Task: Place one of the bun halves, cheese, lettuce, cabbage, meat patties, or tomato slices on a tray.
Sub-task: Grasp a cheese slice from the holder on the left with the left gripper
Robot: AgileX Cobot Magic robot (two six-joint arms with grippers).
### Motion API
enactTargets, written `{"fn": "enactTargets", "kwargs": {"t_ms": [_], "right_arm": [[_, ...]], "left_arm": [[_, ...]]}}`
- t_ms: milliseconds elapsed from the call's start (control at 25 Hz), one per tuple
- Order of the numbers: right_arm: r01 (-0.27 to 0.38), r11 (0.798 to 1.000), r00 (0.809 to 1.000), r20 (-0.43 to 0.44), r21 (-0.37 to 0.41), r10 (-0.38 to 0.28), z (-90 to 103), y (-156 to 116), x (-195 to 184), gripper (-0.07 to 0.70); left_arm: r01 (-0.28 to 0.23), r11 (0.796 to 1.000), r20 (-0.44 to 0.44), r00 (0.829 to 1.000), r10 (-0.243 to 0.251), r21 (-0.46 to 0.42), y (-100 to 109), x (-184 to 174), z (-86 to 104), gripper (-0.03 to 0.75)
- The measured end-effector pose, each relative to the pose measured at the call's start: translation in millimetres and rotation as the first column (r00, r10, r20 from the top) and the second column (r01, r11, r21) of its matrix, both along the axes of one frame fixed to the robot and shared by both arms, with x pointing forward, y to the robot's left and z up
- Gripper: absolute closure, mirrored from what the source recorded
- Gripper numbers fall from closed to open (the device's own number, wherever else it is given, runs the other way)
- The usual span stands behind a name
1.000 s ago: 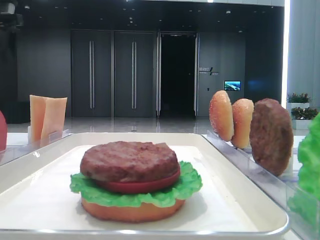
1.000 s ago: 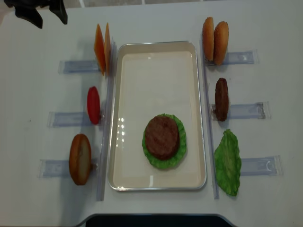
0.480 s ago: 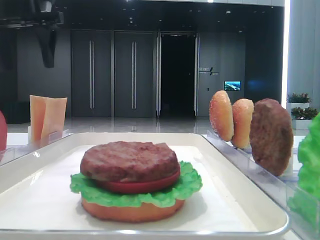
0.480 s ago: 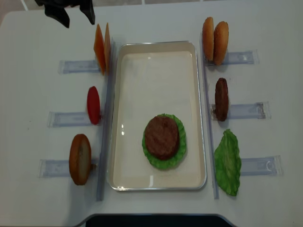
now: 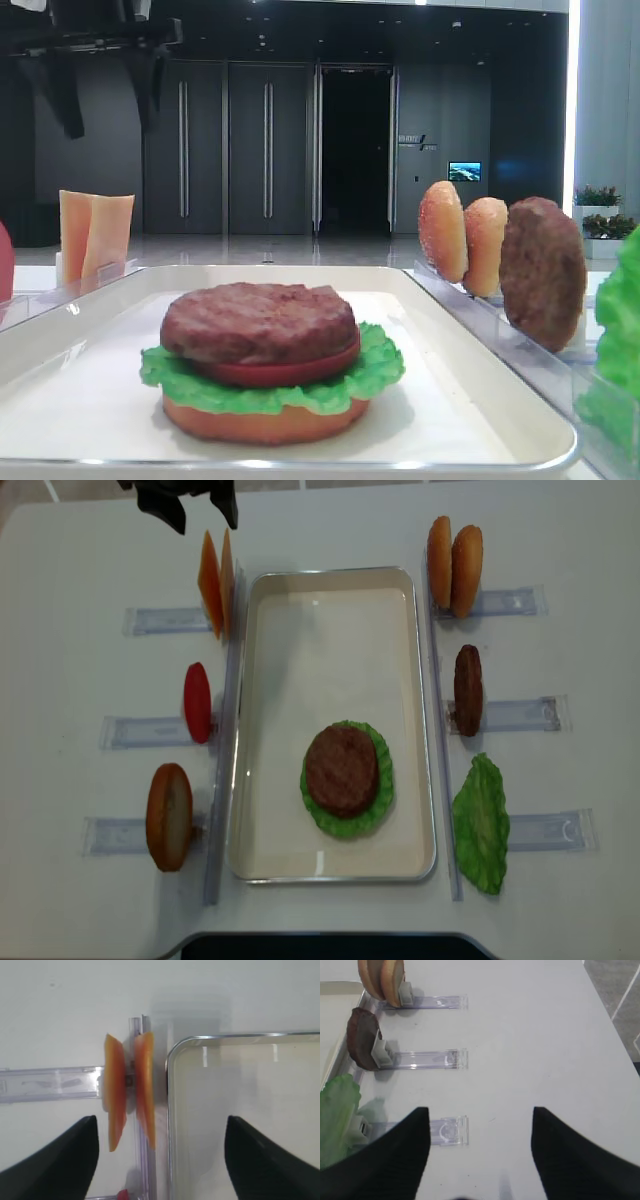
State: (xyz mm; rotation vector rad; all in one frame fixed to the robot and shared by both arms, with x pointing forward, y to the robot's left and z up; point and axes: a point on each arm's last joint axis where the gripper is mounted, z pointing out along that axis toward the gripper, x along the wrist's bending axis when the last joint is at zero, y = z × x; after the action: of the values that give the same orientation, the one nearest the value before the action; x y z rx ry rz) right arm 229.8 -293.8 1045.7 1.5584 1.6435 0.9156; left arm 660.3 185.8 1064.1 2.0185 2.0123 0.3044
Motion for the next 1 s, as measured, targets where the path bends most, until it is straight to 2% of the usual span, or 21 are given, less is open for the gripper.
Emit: {"fn": "enactTargets", "kwargs": {"t_ms": [320,720,1000], "right_arm": [[0.0,1.0,1.0,0.0,0.0,0.0,0.0,0.0,0.0,0.181],[0.0,1.0,1.0,0.0,0.0,0.0,0.0,0.0,0.0,0.181],[0.0,1.0,1.0,0.0,0.0,0.0,0.0,0.0,0.0,0.181]], "left_arm": [[0.0,1.0,0.007,1.0,0.0,0.014,-11.1,-2.0,-1.2,0.125],[0.001,1.0,-0.016,1.0,0.0,0.031,-13.6,8.5,-24.2,0.125],[-0.012,1.0,0.014,1.0,0.012,0.016,-15.0,12.6,-26.3,0.125]]}}
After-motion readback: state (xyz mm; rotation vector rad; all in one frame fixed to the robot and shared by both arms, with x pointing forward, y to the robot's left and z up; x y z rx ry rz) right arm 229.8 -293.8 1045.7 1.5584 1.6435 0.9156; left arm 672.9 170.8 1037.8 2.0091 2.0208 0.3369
